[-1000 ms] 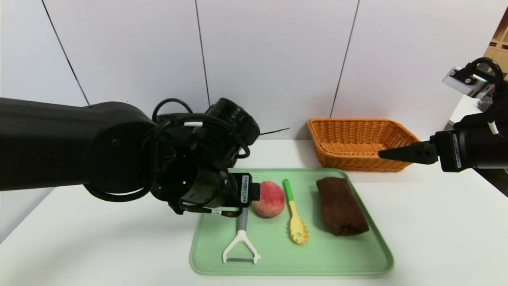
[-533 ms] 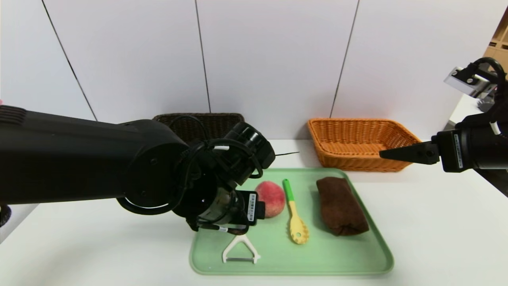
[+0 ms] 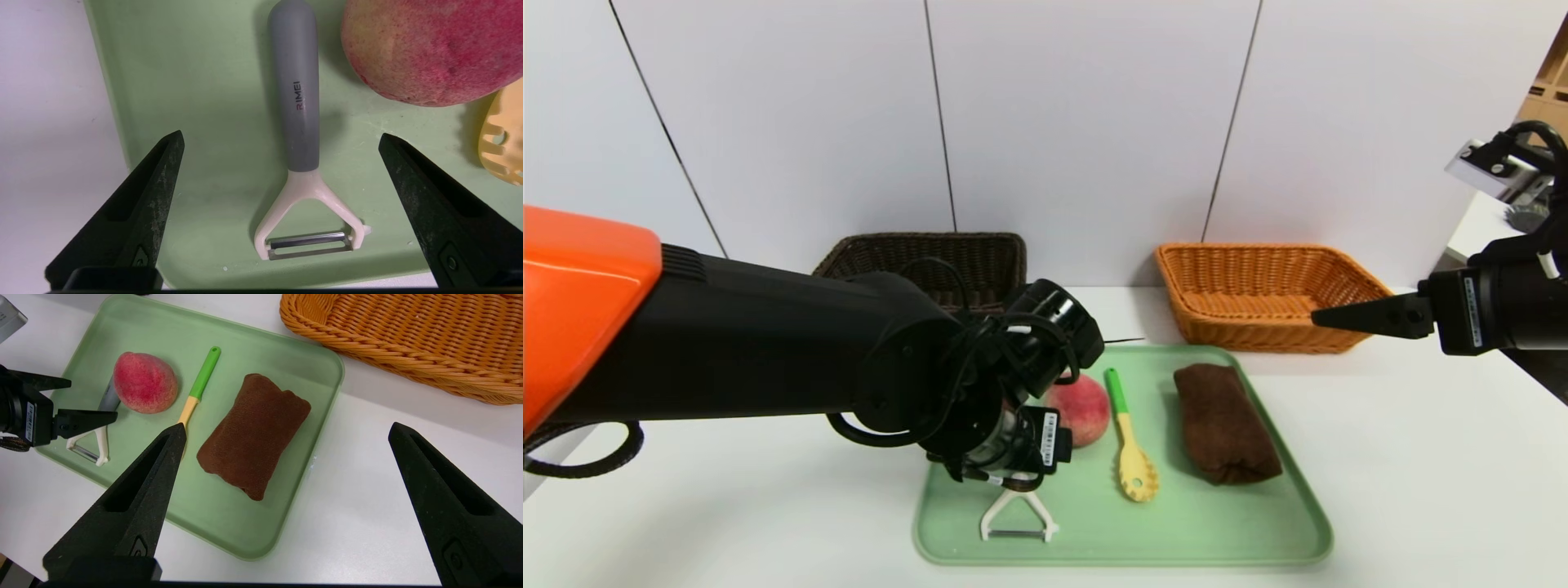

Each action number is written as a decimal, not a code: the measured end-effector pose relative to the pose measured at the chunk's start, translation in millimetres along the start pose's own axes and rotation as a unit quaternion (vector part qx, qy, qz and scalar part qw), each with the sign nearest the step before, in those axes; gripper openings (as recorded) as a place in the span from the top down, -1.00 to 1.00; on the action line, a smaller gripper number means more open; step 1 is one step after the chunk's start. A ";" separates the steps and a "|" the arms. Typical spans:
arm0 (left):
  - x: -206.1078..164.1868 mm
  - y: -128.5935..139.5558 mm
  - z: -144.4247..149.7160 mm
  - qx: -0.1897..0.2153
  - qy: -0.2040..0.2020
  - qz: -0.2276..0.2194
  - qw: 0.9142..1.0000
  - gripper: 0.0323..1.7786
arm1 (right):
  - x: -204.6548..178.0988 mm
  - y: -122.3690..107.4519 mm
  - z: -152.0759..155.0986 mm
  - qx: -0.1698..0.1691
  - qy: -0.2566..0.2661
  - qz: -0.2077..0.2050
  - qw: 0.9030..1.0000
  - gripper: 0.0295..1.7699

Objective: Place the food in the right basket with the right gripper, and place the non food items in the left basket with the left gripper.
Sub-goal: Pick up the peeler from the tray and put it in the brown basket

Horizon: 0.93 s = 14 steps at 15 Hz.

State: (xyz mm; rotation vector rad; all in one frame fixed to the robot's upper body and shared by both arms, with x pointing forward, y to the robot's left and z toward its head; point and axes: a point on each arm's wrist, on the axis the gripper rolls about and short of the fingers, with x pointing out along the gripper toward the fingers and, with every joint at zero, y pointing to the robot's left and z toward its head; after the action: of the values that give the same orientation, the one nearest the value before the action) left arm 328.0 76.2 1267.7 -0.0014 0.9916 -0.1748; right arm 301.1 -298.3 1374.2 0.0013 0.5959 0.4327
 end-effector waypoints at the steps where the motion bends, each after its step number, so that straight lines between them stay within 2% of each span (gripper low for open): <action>1: 3.2 -0.6 0.7 -0.001 0.001 0.002 1.000 -0.90 | 0.1 -0.5 -0.6 0.001 0.001 -0.001 1.000 -0.93; 14: 20.0 -0.6 6.4 -0.010 0.010 0.015 1.000 -0.90 | -3.8 -1.0 -2.8 0.003 -0.001 -0.004 1.000 -0.93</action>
State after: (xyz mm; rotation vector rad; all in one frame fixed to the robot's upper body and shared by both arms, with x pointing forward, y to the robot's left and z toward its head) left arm 343.8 72.2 1254.6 -0.0022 1.0129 -0.1381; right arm 297.2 -301.0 1373.8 0.0048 0.5959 0.4236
